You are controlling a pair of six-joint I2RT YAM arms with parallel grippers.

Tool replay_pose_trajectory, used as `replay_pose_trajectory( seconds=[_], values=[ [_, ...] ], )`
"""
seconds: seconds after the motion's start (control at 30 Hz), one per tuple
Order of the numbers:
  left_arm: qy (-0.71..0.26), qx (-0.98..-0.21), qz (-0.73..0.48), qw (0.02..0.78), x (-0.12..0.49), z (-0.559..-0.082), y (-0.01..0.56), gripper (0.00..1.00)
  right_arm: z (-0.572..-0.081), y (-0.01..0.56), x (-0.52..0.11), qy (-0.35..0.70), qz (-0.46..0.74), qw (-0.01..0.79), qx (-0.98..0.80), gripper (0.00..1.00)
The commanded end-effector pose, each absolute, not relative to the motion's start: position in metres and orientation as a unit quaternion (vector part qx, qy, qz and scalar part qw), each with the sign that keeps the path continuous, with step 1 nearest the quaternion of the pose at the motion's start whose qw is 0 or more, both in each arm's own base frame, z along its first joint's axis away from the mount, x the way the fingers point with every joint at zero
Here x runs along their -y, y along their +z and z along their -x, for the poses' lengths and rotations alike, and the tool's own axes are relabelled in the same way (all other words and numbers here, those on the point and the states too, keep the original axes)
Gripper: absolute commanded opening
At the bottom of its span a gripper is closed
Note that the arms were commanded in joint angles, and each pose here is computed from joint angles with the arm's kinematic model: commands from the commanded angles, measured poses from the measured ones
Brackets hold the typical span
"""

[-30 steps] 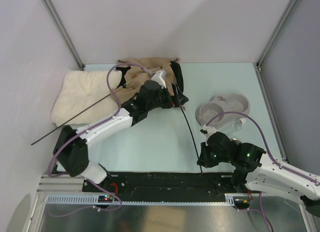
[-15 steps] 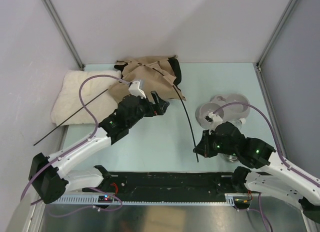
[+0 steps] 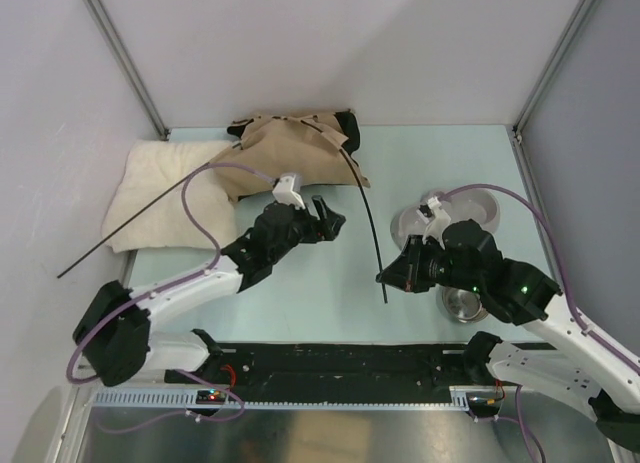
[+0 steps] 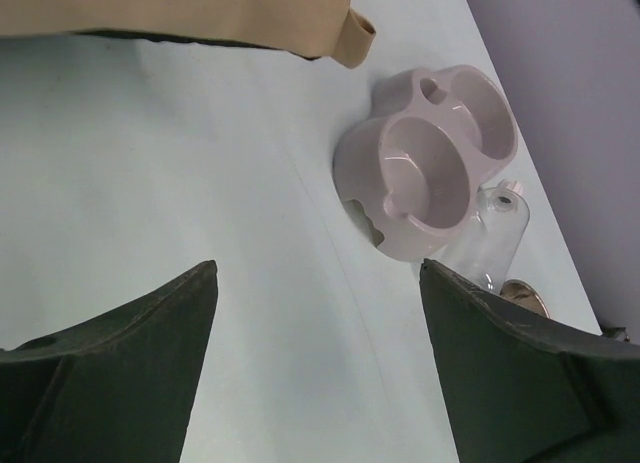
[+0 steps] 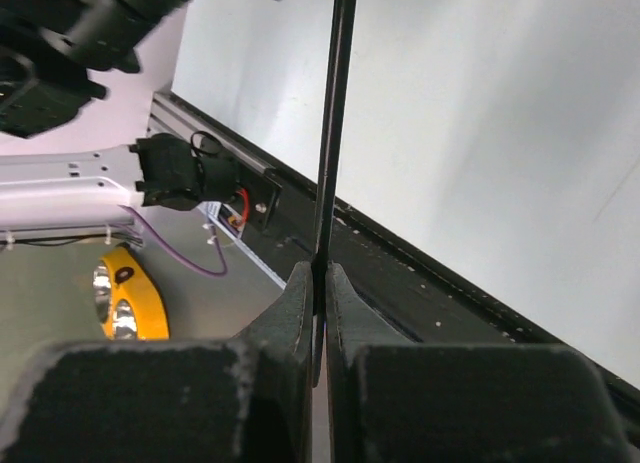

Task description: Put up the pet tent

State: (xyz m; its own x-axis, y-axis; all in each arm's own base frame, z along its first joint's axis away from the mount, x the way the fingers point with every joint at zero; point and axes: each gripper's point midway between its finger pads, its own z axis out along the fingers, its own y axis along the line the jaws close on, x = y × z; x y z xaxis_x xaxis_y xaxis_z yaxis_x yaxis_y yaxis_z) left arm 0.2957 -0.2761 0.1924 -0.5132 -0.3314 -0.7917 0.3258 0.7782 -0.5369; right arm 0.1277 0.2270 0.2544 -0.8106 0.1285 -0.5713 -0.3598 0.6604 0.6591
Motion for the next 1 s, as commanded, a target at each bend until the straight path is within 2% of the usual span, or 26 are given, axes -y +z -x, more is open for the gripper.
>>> replay_pose_trajectory(
  seconds=[0.0, 0.13, 0.37, 0.73, 0.83, 0.97],
  values=[
    [-0.378, -0.756, 0.031, 0.533, 0.304, -0.317, 0.224, 0.88, -0.142, 0.301, -0.244, 0.472, 0.031, 0.325, -0.819, 0.00],
    [-0.387, -0.743, 0.057, 0.543, 0.319, -0.330, 0.221, 0.94, -0.145, 0.316, -0.247, 0.499, -0.006, 0.320, -0.806, 0.00],
    [-0.397, -0.734, 0.074, 0.546, 0.350, -0.352, 0.211, 0.95, -0.151, 0.335, -0.248, 0.523, -0.049, 0.325, -0.786, 0.00],
    [-0.415, -0.691, 0.254, 0.534, 0.329, -0.375, 0.198, 0.97, -0.155, 0.347, -0.244, 0.532, -0.071, 0.337, -0.773, 0.00],
    [-0.422, -0.678, 0.291, 0.527, 0.327, -0.380, 0.194, 0.96, -0.156, 0.351, -0.244, 0.537, -0.074, 0.341, -0.768, 0.00],
    [-0.427, -0.667, 0.318, 0.521, 0.329, -0.390, 0.190, 0.90, -0.156, 0.355, -0.246, 0.545, -0.074, 0.339, -0.763, 0.00]
  ],
)
